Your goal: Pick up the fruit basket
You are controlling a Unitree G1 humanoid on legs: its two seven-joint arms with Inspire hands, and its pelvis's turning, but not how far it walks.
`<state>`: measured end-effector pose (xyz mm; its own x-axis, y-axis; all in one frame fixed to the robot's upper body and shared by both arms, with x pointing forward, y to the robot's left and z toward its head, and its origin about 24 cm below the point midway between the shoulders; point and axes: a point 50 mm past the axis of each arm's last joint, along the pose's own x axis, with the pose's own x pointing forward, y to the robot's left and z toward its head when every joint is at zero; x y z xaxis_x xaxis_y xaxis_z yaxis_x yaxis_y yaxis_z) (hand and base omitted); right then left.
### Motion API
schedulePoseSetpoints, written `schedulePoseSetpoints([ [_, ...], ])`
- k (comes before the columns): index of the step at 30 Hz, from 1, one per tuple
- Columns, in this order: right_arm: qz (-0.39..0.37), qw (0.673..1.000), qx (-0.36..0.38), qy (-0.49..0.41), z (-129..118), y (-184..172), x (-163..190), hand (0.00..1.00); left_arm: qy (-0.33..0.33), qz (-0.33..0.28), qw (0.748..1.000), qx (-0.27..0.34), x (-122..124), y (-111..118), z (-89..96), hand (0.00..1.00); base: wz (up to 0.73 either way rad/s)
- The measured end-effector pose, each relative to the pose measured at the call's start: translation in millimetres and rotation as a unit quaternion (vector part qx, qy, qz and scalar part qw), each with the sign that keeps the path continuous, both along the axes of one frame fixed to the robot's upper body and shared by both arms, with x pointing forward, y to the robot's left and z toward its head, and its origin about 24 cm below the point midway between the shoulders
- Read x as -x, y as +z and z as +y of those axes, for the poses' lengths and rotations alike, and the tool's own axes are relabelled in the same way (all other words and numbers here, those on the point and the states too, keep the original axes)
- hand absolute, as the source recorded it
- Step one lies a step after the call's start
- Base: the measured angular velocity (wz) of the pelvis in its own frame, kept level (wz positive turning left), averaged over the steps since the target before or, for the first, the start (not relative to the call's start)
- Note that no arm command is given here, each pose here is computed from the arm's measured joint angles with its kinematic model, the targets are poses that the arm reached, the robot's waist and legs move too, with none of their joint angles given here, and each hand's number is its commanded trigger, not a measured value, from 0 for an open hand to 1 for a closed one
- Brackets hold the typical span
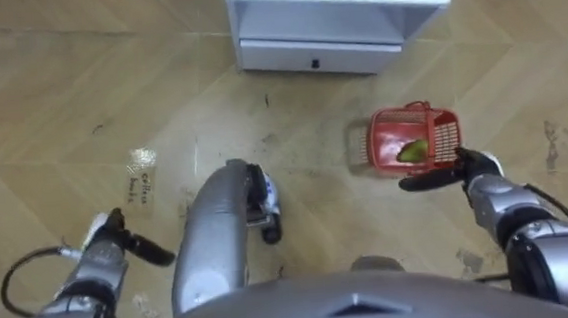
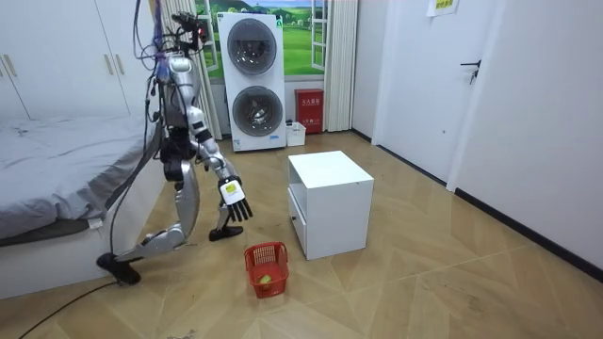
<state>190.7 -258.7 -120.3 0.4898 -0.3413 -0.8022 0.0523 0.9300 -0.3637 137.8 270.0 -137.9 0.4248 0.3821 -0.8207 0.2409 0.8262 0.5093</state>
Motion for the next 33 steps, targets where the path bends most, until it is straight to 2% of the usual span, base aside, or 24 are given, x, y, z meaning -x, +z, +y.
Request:
schedulePoseSetpoints([
  [6,-0.048,0.997,0.002,-0.067,-9.5,5.9,-1.7,0.00,-0.006,0.019,1.000,-0.002,13.2,-5.7,-0.8,0.00,0.23],
  [12,-0.109,0.989,0.015,-0.099,-15.7,19.0,-15.7,0.00,0.001,0.010,1.000,-0.010,26.5,-9.4,-1.9,0.00,0.27],
  [16,-0.135,0.985,0.031,-0.105,-15.6,27.0,-24.6,0.00,0.025,0.004,1.000,-0.003,38.1,-11.9,-2.1,0.00,0.10],
  [19,-0.147,0.983,0.027,-0.105,-6.1,27.9,-28.9,0.00,0.039,0.039,0.998,-0.013,68.6,-17.1,1.4,0.00,-0.78],
  [20,-0.151,0.982,0.026,-0.107,-5.5,28.7,-29.6,0.00,0.041,0.042,0.998,-0.015,72.0,-17.9,0.6,0.00,-0.08],
  [23,-0.193,0.974,0.043,-0.111,-8.3,42.5,-40.6,0.00,0.026,0.032,0.999,-0.022,71.5,-18.2,-2.7,0.00,0.12],
  [27,-0.232,0.966,0.063,-0.091,-7.6,54.7,-50.1,0.00,0.025,0.044,0.998,-0.028,82.4,-19.1,-1.2,0.00,0.09],
  [33,-0.237,0.965,0.083,-0.077,-11.9,58.4,-51.5,0.00,0.016,0.070,0.997,0.004,94.7,-24.8,-14.0,0.00,0.08],
])
